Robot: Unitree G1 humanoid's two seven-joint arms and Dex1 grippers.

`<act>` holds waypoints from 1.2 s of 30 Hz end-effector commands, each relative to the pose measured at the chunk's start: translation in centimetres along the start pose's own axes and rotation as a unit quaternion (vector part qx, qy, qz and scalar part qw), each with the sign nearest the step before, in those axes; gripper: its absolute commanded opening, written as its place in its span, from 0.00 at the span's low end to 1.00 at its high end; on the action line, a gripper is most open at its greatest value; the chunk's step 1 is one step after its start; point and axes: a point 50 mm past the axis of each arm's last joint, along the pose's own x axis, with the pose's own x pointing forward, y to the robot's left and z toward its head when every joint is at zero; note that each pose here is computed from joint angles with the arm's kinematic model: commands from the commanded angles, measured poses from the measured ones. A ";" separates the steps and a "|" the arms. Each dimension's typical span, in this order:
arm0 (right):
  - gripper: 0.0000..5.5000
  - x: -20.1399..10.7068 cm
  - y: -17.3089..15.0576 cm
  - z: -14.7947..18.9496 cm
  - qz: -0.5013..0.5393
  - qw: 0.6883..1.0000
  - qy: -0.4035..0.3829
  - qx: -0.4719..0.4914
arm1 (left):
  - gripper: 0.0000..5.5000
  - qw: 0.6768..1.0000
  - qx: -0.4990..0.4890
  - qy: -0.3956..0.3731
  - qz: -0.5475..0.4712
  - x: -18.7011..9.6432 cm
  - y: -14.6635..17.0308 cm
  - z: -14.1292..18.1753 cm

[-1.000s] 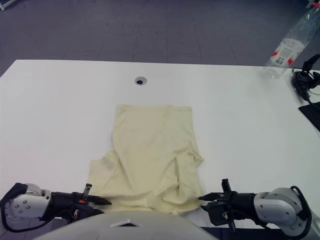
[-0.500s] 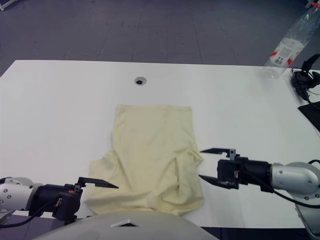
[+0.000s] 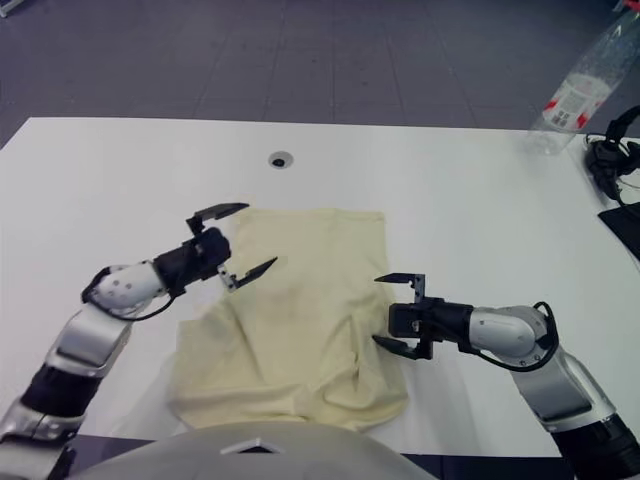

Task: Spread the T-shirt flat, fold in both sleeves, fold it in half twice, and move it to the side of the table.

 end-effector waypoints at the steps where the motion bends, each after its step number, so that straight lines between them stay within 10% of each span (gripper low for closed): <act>1: 0.98 0.0 1.2 -1.9 0.033 0.998 0.057 0.002 | 0.98 1.000 0.012 0.018 0.014 3.5 0.0 -0.4; 16: 0.98 -2.0 1.7 -2.0 0.022 0.997 0.070 0.018 | 0.98 0.983 0.093 0.157 -0.026 5.8 -1.7 -7.2; 36: 0.98 -5.8 3.8 -5.2 -0.014 0.987 0.117 0.112 | 0.98 0.980 0.110 0.167 -0.016 5.4 -0.9 -8.4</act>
